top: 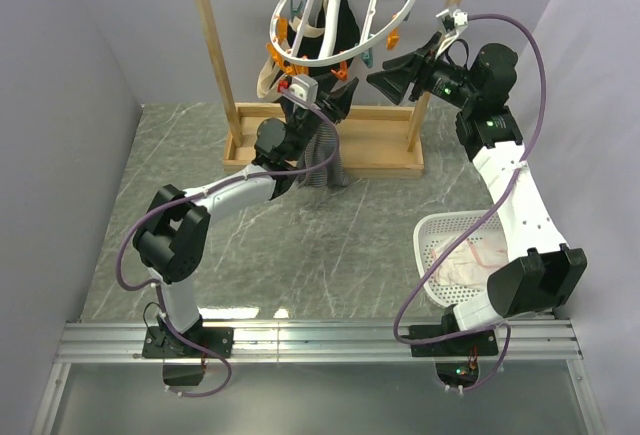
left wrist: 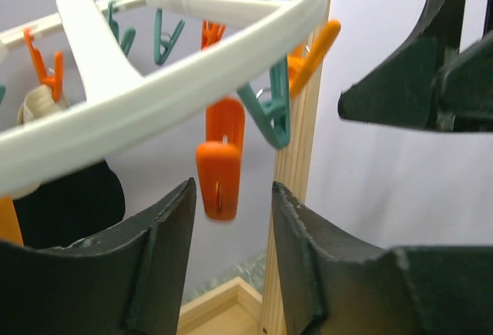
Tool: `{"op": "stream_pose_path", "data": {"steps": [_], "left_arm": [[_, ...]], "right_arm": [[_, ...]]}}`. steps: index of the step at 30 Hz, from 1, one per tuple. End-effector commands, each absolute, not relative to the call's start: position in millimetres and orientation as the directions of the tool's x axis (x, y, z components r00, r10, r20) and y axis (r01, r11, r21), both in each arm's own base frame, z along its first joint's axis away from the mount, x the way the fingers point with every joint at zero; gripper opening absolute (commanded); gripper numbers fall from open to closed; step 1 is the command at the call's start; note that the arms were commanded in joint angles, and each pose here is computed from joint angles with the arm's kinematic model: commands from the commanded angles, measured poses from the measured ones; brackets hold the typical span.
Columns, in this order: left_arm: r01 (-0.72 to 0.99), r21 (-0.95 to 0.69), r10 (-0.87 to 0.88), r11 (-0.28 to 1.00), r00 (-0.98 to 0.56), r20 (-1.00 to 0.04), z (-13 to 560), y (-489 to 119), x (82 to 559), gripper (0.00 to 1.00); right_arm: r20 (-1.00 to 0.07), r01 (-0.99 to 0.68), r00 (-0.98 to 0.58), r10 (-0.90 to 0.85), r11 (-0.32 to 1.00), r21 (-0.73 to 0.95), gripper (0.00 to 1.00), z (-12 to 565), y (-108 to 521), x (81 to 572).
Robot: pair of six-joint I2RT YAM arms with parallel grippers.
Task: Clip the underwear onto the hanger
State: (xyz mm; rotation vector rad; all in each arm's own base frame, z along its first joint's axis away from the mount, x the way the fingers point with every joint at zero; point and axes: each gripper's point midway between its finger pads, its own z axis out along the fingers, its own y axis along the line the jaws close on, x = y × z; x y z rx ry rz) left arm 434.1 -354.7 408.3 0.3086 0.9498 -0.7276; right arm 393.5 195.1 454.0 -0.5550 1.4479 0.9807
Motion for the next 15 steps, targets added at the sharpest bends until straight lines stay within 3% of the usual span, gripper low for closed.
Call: {"op": "stream_pose_path", "data": {"steps": [1,15], "left_arm": [[0.685,-0.045,-0.471,0.727,0.451,-0.758,444,-351,427,0.48],[0.707,-0.006,-0.458,0.707,0.451,-0.766,441,-354,417,0.22]], "right_arm": [[-0.972,-0.843,-0.069,0.226,0.507,0.178,0.75,479,198,389],[-0.979,-0.857,-0.047,0.200,0.495,0.142,0.76,475,230,391]]}}
